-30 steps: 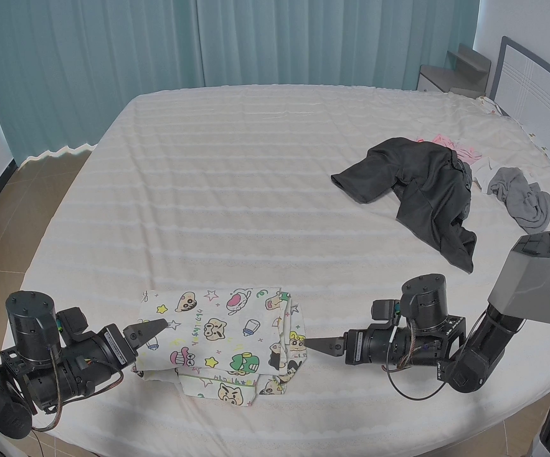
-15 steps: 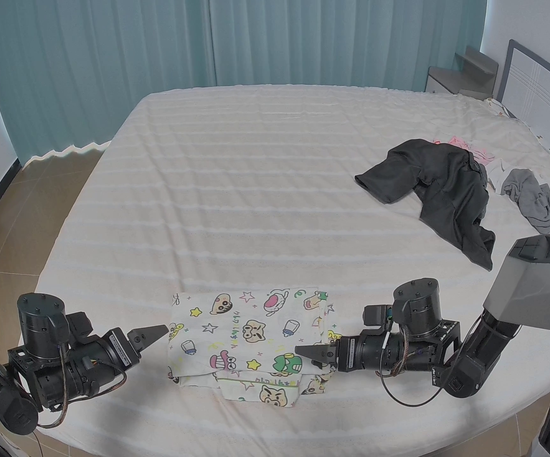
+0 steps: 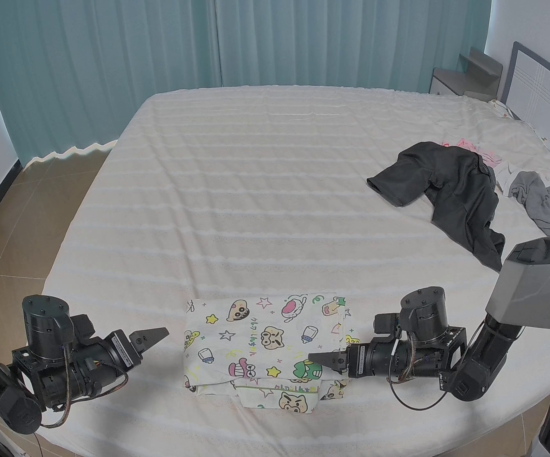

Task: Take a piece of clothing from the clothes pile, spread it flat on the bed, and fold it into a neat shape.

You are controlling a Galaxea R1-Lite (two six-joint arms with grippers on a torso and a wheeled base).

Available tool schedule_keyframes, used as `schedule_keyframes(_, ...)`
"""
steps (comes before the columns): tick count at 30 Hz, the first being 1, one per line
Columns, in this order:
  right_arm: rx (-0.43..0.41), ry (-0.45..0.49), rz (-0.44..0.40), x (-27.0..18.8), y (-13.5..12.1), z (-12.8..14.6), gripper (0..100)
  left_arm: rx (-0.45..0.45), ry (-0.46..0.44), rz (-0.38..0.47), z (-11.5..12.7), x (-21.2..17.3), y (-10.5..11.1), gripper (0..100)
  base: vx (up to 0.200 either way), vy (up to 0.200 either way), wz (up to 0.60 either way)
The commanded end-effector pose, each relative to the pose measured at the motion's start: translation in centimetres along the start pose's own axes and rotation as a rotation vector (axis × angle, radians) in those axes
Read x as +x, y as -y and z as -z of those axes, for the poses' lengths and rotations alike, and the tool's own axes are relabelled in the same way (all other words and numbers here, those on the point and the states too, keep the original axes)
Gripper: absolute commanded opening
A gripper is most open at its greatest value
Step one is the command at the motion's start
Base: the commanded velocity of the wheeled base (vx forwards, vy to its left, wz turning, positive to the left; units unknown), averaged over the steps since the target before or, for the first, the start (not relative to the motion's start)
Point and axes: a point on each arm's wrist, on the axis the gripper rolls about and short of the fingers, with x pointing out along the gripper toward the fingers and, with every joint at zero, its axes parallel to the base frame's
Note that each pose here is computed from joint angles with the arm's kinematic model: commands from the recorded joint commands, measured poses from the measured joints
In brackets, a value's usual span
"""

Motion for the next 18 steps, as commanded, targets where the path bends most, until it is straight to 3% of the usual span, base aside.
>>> schedule_keyframes(1, 0.003, -0.004, 0.008, -1.0, 0.0, 0.3, 100, -0.002, -0.013, -0.016, 0.2, 0.3, -0.2, 100, 0.0, 0.0, 0.0)
schedule_keyframes(15, 0.001, -0.065, 0.023, 0.7, 0.6, 1.7, 100, -0.003, -0.02, -0.023, 0.2, 0.6, -0.3, 100, 0.0, 0.0, 0.0)
schedule_keyframes(16, 0.002, -0.07, 0.026, 1.3, 0.8, 1.8, 0, -0.004, -0.024, -0.027, 0.3, 0.7, -0.4, 100, 0.0, 0.0, 0.0)
schedule_keyframes(18, 0.002, -0.069, 0.024, 1.7, 0.9, 1.7, 0, -0.005, -0.027, -0.032, 0.3, 0.8, -0.4, 100, 0.0, 0.0, 0.0)
